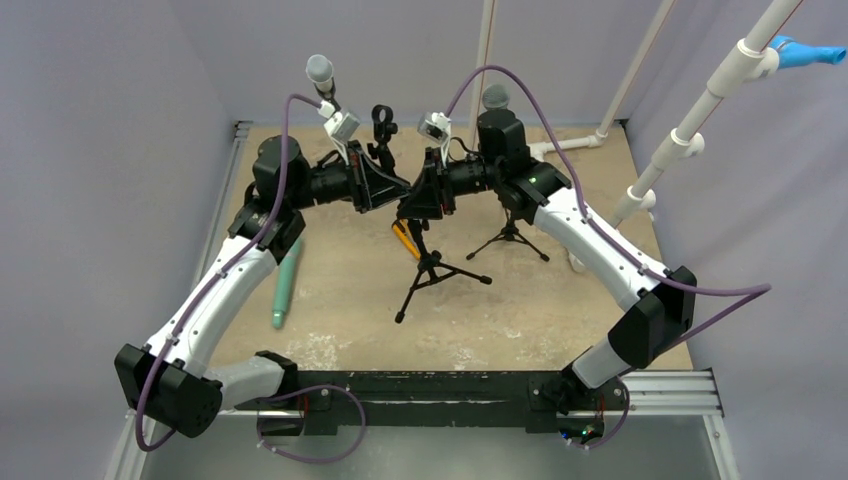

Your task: Remove the microphone from the stand

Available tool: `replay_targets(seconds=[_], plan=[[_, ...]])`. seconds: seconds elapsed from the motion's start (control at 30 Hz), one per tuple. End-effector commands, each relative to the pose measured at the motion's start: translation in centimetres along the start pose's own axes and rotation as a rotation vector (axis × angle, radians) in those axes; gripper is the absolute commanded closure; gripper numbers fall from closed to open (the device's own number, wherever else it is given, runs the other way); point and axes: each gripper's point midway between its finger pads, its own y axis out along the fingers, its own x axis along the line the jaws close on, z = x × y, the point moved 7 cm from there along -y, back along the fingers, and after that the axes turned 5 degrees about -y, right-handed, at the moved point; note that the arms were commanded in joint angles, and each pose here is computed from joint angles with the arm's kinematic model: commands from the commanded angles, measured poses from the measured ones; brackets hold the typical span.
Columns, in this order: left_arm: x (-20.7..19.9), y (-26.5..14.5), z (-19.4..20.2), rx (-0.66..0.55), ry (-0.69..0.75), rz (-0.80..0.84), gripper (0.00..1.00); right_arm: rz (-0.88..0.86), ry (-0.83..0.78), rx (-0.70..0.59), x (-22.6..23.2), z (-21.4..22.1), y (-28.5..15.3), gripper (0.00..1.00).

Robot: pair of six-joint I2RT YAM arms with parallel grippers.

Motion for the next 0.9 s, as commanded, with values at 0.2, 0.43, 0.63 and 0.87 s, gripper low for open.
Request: replay_targets(seconds=[0.2,0.43,0.63,0.87], plan=[[-1.2,-0.1,-1.3,-0.072,0.025,0.027,1.00,-0.014,-0.026,-0.050,0.6,-0.9,-0.3,1.00],[-2.1,-0.7,-1.8,-0.051,0.069,0.039,0.39,0.033,-0.064,-0.057,1.5,-1.3,-1.3,1.00],[-2.6,-2.8,-1.8,-0.033,0.117,-0.017,0.00,0.131,-0.103,-0.053,1.6,-2.2,-2.5,1.00],[-2.2,-4.2,-1.5,-0.026,0.095,-0.056,0.00,0.248,-0.142,-0.101,1.8,-6.4,-4.5,1.00]])
